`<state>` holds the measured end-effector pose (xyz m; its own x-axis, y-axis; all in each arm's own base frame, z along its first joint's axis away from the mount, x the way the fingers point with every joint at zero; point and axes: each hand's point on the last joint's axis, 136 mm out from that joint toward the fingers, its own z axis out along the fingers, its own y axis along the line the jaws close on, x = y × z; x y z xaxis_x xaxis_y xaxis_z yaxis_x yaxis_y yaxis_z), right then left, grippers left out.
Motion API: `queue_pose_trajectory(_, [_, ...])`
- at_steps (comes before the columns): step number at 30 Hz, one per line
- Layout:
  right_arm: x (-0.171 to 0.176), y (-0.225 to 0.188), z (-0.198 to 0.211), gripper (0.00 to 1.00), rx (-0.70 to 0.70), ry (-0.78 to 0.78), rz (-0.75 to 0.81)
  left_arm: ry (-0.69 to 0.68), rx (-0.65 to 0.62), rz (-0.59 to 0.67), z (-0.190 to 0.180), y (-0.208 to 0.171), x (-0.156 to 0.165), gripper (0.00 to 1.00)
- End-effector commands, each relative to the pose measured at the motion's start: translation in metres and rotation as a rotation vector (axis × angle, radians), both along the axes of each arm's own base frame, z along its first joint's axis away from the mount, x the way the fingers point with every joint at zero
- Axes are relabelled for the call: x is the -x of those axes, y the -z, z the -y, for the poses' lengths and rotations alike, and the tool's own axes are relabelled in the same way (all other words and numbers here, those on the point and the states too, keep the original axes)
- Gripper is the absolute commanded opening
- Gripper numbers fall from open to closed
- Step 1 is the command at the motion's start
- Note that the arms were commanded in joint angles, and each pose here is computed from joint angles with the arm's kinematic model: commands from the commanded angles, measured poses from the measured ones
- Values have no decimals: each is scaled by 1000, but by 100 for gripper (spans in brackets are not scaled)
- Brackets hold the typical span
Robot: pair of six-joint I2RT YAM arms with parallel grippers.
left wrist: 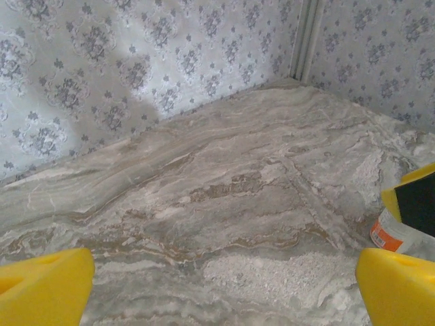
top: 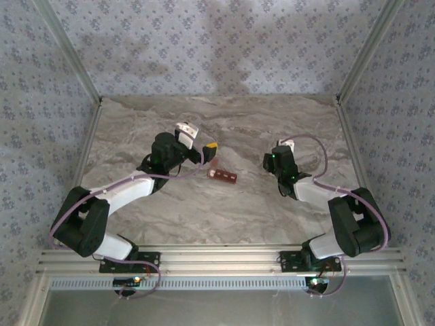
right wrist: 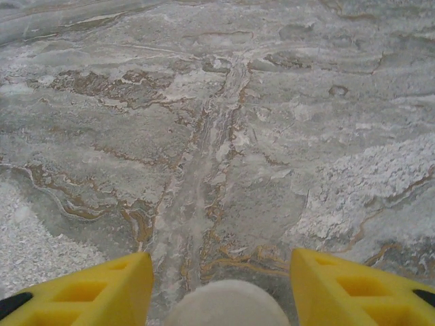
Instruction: Sort the pills into containers
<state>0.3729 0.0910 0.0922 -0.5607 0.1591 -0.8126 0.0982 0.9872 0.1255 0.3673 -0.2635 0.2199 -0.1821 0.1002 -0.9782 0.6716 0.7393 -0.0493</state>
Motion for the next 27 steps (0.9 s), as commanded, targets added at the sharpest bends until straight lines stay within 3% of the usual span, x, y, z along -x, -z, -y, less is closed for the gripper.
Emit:
queue_pose_trajectory(1, [-1, -9, 0, 64, -16, 17, 35, -37, 0, -11, -9, -10, -1, 98])
queue_pose_trajectory(7, [-4, -62, -3, 71, -58, -17, 112, -78, -31, -19, -18, -8, -4, 98])
queue_pose_trajectory(14, [-6, -133, -36, 75, -166, -197, 166, -173, 37, -92, -41, -10, -18, 98])
queue_pose_trajectory(22, [-1, -136, -99, 77, -299, -437, -24, -240, 80, -166, -60, -2, -32, 98])
queue_pose_trajectory(27, [13, -114, -135, 77, -279, -529, -168, -243, 18, -244, -57, 13, -42, 84])
